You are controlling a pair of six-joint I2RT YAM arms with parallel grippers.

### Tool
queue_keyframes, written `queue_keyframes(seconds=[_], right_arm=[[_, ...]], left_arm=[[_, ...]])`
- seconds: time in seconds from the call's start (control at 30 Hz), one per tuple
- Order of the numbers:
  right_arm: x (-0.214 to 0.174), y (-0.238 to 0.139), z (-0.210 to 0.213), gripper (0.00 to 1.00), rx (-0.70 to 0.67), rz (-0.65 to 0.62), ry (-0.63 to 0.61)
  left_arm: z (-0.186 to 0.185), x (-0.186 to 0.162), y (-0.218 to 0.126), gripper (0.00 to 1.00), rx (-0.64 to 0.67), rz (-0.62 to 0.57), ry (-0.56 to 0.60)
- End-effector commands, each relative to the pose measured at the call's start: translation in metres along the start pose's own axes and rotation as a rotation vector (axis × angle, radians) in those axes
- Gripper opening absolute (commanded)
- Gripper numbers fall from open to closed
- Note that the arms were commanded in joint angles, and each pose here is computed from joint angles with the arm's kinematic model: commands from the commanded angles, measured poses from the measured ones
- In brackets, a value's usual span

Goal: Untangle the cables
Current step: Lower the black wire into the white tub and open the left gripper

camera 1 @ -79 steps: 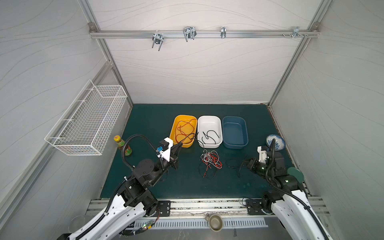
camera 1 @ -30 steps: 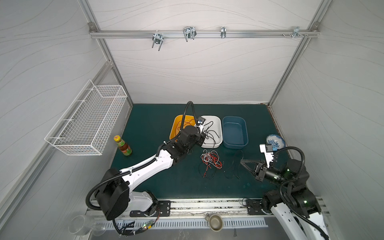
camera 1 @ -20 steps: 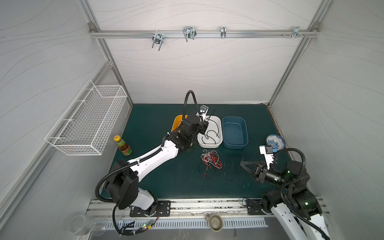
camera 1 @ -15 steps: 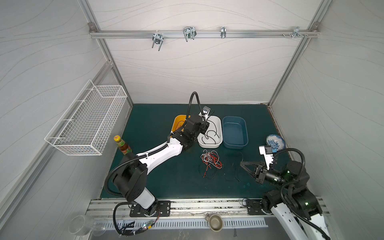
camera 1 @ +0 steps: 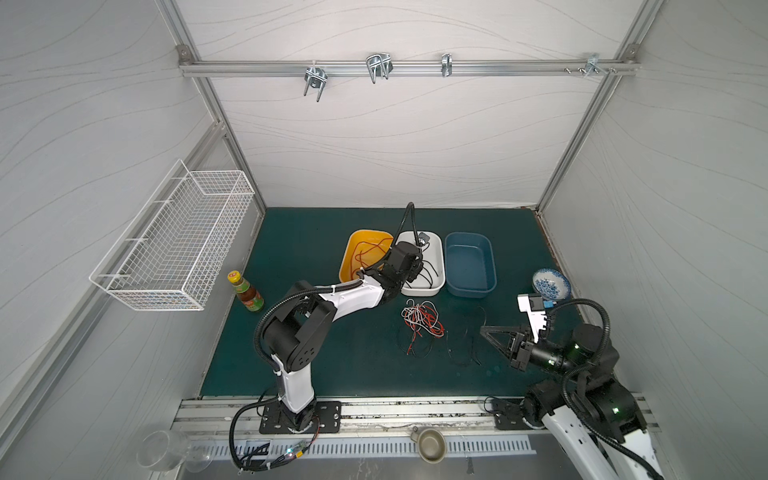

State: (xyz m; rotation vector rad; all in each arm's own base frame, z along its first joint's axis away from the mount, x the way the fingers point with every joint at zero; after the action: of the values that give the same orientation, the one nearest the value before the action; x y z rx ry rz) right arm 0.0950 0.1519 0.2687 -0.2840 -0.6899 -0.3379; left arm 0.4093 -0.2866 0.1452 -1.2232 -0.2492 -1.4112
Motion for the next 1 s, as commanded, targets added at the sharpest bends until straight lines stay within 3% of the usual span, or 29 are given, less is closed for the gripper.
queue_keyframes(seconds=[0.0, 0.63, 0.97], right_arm=[[0.0, -0.002, 0.002, 0.0, 0.0, -0.009, -0.025], [0.0, -0.004, 0.003, 0.0, -0.009, -0.015, -0.033], [0.0, -0.004, 0.003, 0.0, -0.009, -0.015, -0.035]], left_arm=[[-0.016, 0.002, 0.005, 0.0, -0.022, -0.016, 0.041], [-0.037, -0.042, 0.035, 0.0, -0.073, 0.161, 0.092], [-0.03, -0.025, 0.034, 0.0, -0.073, 0.149, 0.077]])
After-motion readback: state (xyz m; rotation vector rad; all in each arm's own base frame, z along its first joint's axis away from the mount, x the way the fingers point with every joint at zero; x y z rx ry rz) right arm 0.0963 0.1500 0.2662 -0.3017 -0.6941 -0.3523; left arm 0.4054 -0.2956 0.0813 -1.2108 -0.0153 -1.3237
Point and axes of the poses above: each gripper's point midway between its finger pads, its own y axis out along the fingers, its own z axis along the line the jaws close on, x = y × z, the point moved 2 cm from there along -y, back along the fingers, and after that the axes turned 6 degrees about y, right-handed, at the moved point
